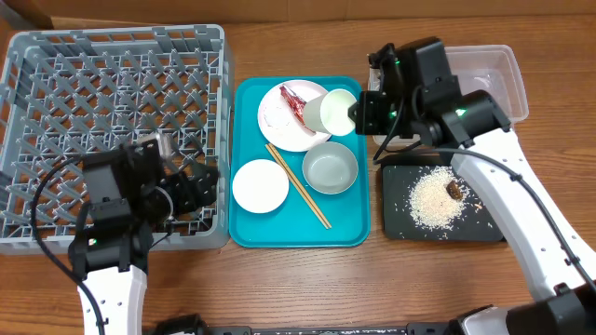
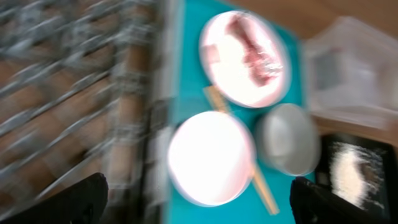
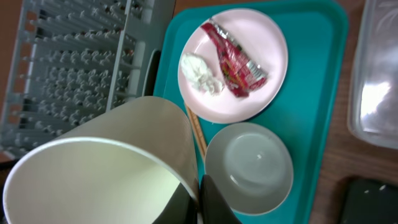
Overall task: Sort waste into correct bins and load items into the dishwasher
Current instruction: 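Hand the white cup from the right gripper to the left gripper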
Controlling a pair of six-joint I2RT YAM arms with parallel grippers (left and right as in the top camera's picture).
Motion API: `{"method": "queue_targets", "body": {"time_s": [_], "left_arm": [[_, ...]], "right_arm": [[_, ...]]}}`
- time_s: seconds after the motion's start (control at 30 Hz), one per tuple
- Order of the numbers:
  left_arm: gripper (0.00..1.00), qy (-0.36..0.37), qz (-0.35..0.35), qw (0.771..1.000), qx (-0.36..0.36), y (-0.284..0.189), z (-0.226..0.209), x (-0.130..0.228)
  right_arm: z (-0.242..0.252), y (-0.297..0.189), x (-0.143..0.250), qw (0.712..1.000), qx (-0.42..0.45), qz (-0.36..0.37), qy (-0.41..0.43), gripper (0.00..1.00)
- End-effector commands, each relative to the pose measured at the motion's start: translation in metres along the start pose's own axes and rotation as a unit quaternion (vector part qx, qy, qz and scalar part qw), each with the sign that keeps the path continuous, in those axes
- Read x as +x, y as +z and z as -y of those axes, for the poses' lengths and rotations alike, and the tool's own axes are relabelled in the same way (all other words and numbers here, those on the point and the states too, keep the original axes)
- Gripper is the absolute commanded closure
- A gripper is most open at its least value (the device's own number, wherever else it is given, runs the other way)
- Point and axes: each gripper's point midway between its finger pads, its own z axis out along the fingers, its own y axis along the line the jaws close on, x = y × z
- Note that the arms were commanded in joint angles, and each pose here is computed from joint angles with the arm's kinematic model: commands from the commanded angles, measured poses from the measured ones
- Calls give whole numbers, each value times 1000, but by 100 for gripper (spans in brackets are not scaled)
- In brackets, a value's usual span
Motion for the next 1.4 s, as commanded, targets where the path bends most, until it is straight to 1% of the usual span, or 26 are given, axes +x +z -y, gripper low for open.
{"method": "queue_targets", "body": {"time_s": [0.0,0.1,0.2,0.27,0.4,0.57,0.63,0.73,0.8,0.9,1.1,1.23,1.37], "left_arm": [[3,50,-6,992,114,2,54,-5],[0,91,-2,980,178,6,87,-7],[0,130,5,961,245,7,120,-9],[0,155,11,943,295,4,141,-11],[0,179,18,919,350,-3,162,-13],[0,221,31,875,429,-23,185,-14],[0,233,39,865,442,-28,190,-15],[0,241,48,861,444,-29,191,-18],[0,244,50,859,447,-30,193,-18],[0,257,50,846,464,-36,200,-15],[0,279,66,832,474,-41,209,-16],[0,291,81,826,477,-44,212,-20],[0,293,83,824,477,-44,212,-21]], "right_arm": [[-20,-1,11,995,-88,-42,27,96],[-35,-4,17,987,-144,-67,39,96],[-52,-10,22,975,-197,-88,43,96],[-66,-17,26,964,-241,-103,42,96],[-88,-33,32,940,-313,-128,36,96],[-103,-48,37,917,-369,-150,33,96],[-108,-54,39,908,-387,-158,33,96],[-113,-60,41,898,-406,-166,32,96],[-112,-60,41,898,-406,-166,32,96],[-113,-61,41,897,-408,-167,32,96],[-113,-61,42,897,-407,-171,37,96],[-112,-60,44,896,-405,-176,43,96],[-112,-61,45,896,-404,-178,45,96]]}}
